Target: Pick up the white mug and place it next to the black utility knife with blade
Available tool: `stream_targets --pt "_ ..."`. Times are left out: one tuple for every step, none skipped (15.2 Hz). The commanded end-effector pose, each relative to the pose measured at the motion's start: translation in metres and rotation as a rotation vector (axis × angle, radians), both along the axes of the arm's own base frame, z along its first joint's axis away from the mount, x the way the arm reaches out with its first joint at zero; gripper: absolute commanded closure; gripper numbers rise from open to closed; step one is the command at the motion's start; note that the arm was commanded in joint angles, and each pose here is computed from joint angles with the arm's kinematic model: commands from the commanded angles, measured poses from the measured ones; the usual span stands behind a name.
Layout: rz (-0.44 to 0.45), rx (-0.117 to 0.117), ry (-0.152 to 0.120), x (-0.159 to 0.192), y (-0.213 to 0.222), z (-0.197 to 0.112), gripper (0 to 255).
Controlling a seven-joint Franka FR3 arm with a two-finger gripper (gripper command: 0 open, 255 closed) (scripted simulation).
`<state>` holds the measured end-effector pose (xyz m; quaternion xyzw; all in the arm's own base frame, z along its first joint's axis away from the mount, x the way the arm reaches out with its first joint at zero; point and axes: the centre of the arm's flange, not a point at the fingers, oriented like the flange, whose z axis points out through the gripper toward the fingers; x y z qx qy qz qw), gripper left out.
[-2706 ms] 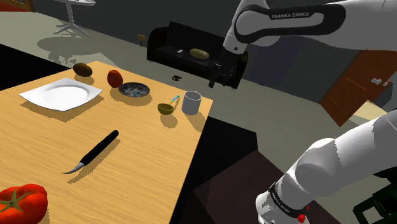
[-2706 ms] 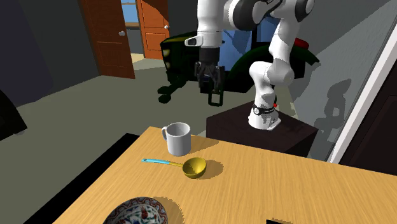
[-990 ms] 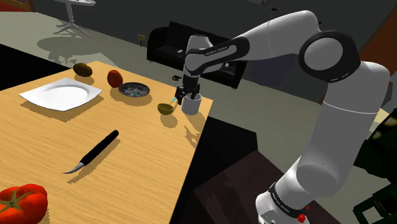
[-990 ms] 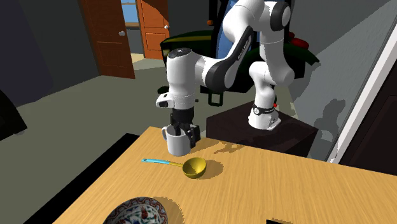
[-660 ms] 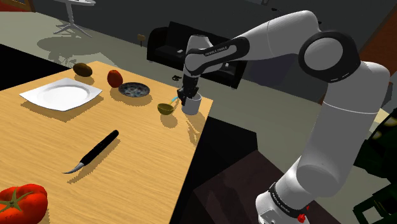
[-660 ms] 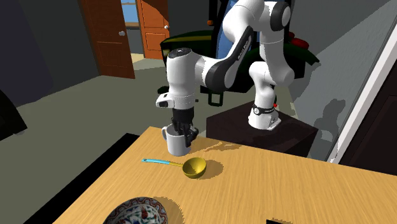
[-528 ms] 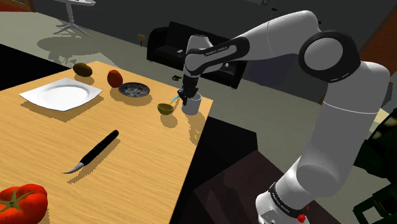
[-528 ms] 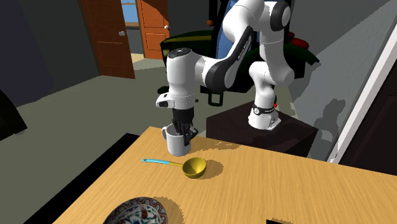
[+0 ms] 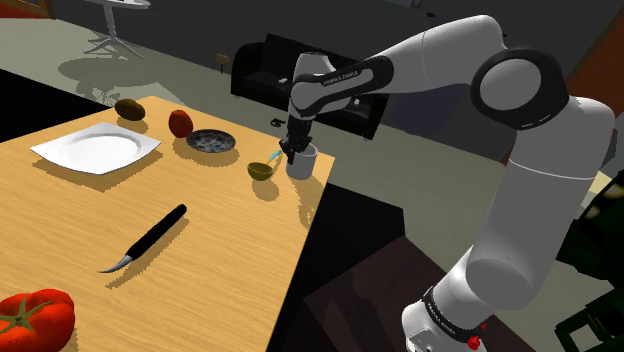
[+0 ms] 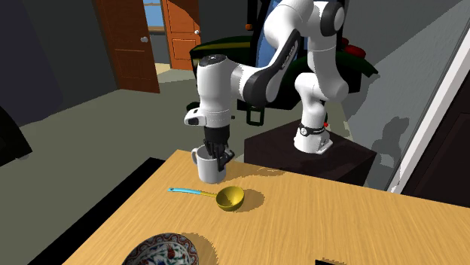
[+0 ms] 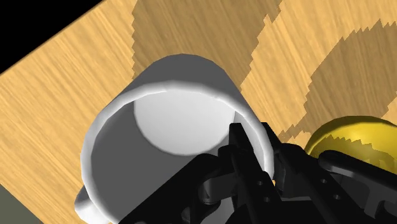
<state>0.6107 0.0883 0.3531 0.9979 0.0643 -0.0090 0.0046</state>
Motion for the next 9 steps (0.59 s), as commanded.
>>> stream_targets --pt "0.000 0.000 0.000 0.000 0.000 0.010 255" --pt "0.000 0.000 0.000 0.000 0.000 0.015 255" --pt "0.000 0.000 0.000 0.000 0.000 0.020 255" --pt "0.000 0.000 0.000 0.000 0.000 0.026 255" --pt "0.000 0.000 0.000 0.000 0.000 0.031 255" --pt "0.000 0.000 0.000 0.000 0.000 0.036 255" --pt "0.000 0.000 0.000 0.000 0.000 0.042 255" --pt "0.000 0.000 0.000 0.000 0.000 0.047 255" --pt "0.000 0.000 0.000 0.000 0.000 0.052 255"
